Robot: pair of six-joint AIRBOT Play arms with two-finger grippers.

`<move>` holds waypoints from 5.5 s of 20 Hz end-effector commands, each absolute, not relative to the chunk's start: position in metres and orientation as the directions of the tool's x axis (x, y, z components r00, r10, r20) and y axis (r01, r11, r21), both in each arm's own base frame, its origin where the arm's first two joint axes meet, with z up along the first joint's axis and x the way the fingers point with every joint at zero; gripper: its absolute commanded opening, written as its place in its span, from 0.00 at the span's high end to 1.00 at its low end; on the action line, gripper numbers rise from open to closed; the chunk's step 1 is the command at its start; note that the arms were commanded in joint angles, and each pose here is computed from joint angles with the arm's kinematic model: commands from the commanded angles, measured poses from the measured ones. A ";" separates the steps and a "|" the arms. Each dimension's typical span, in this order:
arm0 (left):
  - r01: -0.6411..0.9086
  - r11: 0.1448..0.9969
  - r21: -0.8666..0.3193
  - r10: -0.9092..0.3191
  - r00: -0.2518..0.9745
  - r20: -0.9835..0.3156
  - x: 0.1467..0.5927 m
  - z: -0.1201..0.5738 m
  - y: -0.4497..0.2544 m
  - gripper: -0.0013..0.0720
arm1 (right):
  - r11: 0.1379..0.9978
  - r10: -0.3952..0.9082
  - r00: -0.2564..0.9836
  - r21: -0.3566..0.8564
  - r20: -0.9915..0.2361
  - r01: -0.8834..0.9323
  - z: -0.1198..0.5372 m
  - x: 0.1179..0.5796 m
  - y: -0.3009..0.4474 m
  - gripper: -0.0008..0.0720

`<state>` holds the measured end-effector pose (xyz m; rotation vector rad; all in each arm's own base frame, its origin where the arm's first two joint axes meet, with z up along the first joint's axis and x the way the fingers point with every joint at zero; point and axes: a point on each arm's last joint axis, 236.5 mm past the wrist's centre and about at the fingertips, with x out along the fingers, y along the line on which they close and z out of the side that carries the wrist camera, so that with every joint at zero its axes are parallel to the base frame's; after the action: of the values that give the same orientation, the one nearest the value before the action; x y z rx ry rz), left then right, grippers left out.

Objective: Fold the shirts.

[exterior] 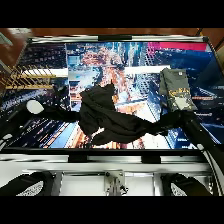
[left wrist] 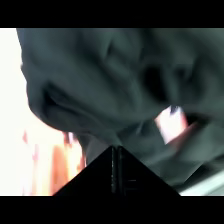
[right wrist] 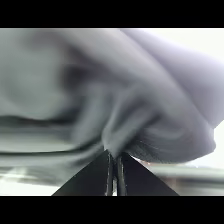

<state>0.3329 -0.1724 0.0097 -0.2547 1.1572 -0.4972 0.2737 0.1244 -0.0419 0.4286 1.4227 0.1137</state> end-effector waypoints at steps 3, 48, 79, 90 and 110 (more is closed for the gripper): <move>0.437 0.871 -0.226 -0.491 0.749 -0.444 0.380 0.259 -0.138 0.94 | 0.972 0.232 0.760 0.179 -0.607 -0.153 0.204 0.344 0.087 0.90; 0.153 0.920 -0.361 -0.380 0.576 -0.723 0.481 0.140 -0.079 0.12 | 0.923 0.235 0.473 0.348 -0.849 0.167 0.001 0.413 0.101 0.19; -0.218 0.828 -0.518 -0.530 0.001 -0.848 0.262 -0.100 -0.158 0.49 | 0.915 0.258 0.310 0.335 -0.915 0.225 -0.020 0.402 -0.002 0.19; -0.142 0.829 -0.541 -0.538 0.061 -0.841 0.284 -0.080 -0.161 0.94 | 0.769 0.414 0.353 0.530 -0.839 0.357 -0.064 0.441 0.029 0.19; -0.038 0.827 -0.560 -0.557 0.074 -0.827 0.297 -0.055 -0.158 0.94 | 0.726 0.484 0.390 0.608 -0.783 0.322 -0.081 0.469 0.083 0.90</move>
<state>0.2922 -0.1618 -0.0630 -0.5359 1.4804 -0.3829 0.4647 0.0745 -0.0923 0.8399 1.2228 0.0725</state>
